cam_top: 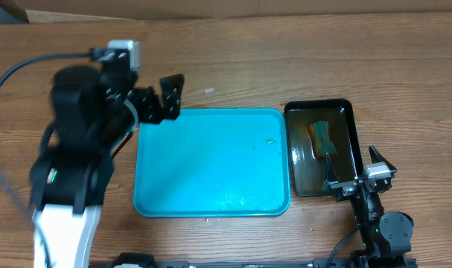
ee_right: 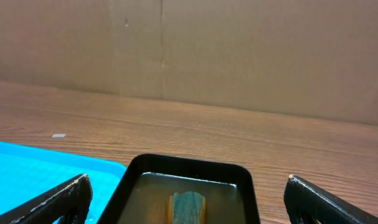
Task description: Clean dirty plates on tray and stack at the side
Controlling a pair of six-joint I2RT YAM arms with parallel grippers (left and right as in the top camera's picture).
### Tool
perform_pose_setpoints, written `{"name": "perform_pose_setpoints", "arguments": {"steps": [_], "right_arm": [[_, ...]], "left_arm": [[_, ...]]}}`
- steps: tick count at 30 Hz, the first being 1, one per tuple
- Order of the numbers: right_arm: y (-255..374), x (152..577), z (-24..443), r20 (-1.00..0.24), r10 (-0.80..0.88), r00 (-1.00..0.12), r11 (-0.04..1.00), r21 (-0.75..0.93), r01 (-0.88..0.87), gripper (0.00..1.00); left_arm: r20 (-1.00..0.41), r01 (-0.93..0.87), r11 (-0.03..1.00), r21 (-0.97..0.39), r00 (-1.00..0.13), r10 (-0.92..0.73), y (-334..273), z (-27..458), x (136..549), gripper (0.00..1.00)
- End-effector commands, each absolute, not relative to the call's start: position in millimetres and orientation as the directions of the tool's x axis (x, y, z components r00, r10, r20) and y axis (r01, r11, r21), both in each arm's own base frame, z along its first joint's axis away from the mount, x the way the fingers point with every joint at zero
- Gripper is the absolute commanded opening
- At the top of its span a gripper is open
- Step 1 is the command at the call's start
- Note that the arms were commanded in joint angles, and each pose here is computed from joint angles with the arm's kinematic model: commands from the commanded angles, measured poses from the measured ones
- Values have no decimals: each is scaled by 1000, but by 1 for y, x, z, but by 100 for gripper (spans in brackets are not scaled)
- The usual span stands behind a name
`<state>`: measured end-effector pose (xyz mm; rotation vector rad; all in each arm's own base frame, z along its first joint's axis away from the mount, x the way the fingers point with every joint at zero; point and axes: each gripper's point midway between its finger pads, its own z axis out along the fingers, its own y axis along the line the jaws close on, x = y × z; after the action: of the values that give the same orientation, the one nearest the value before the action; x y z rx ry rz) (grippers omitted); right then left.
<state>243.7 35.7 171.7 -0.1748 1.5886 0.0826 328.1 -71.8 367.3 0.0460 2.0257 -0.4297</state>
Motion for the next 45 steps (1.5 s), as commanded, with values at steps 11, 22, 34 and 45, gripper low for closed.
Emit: {"name": "perform_pose_setpoints", "arguments": {"steps": [11, 22, 34, 45], "right_arm": [[36, 244, 170, -998, -62, -12, 985, -60, -164, 100], [36, 244, 170, -998, -62, -12, 985, -60, -164, 100], [36, 244, 170, -998, -62, -12, 985, -60, -164, 100], [36, 244, 170, -998, -63, -12, 985, -60, -164, 100]], "left_arm": [[-890, 2, 988, -157, -435, -140, -18, 328, 221, 100], [-975, -32, 978, -208, -69, -210, 3, 302, 214, 100], [-875, 65, 963, -263, 405, -266, 11, 335, 205, 100], [-903, 43, 960, -277, 329, -276, 12, 282, 225, 100]]}}
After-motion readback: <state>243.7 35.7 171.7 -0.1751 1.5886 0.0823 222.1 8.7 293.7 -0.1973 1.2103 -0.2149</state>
